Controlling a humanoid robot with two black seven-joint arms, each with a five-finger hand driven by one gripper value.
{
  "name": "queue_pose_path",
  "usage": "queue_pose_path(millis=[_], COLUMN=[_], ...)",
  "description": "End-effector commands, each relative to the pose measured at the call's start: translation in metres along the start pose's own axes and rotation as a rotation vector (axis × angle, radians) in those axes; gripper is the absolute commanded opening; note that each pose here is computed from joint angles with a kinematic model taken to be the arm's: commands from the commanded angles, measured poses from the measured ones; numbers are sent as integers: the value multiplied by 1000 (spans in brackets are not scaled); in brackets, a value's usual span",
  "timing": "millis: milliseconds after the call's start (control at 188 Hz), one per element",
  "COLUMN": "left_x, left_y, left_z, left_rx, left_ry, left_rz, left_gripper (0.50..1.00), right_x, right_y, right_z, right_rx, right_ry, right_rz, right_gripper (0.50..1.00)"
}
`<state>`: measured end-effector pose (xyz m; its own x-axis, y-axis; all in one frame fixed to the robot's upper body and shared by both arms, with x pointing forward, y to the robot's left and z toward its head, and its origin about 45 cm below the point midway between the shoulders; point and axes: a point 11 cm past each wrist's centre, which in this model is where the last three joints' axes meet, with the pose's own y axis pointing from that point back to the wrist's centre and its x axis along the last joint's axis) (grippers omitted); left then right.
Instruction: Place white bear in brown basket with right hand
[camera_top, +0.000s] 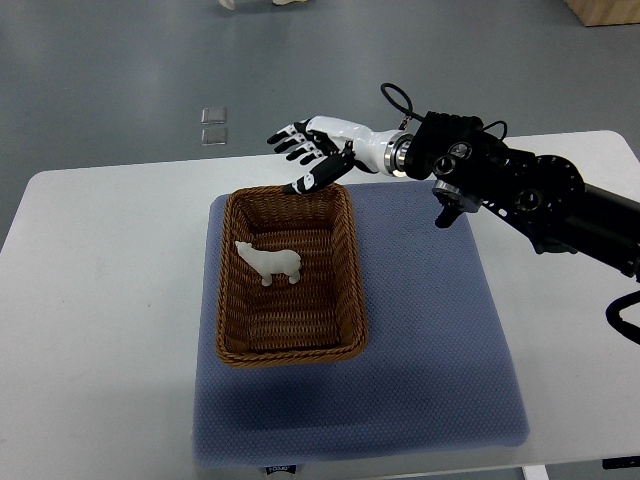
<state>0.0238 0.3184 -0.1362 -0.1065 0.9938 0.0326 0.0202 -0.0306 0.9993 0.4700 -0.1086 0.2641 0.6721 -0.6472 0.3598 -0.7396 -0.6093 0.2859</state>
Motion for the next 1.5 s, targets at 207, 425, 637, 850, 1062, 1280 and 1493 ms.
queue_pose_path(millis=[207,425,637,850,1062,1280,1493], left_x=[-3,-3,-3,-3,-4,-4,-4], left_y=[0,0,0,0,0,0,0], left_z=[0,0,0,0,0,0,0], left_rx=[0,0,0,-1,-1,-1,0], left_ry=[-3,-4,-3,-1,-3,-3,-5], left_rz=[-9,-10,-9,-9,-10,-10,-11], left_gripper=[1000,1000,1000,1000,1000,1000,1000], right_x=[62,51,49,57,51,47,47], right_y=[39,37,38,48,51,51,51], right_z=[48,85,95,109,118,122,121], right_rx=[110,110,192,264,266,272,279], right_ry=[-609,-1042,-1268,-1341,-1348,-1353,-1353], right_rz=[343,397,446,536,553,561,564], right_gripper=[860,858,911,924,924,924,924])
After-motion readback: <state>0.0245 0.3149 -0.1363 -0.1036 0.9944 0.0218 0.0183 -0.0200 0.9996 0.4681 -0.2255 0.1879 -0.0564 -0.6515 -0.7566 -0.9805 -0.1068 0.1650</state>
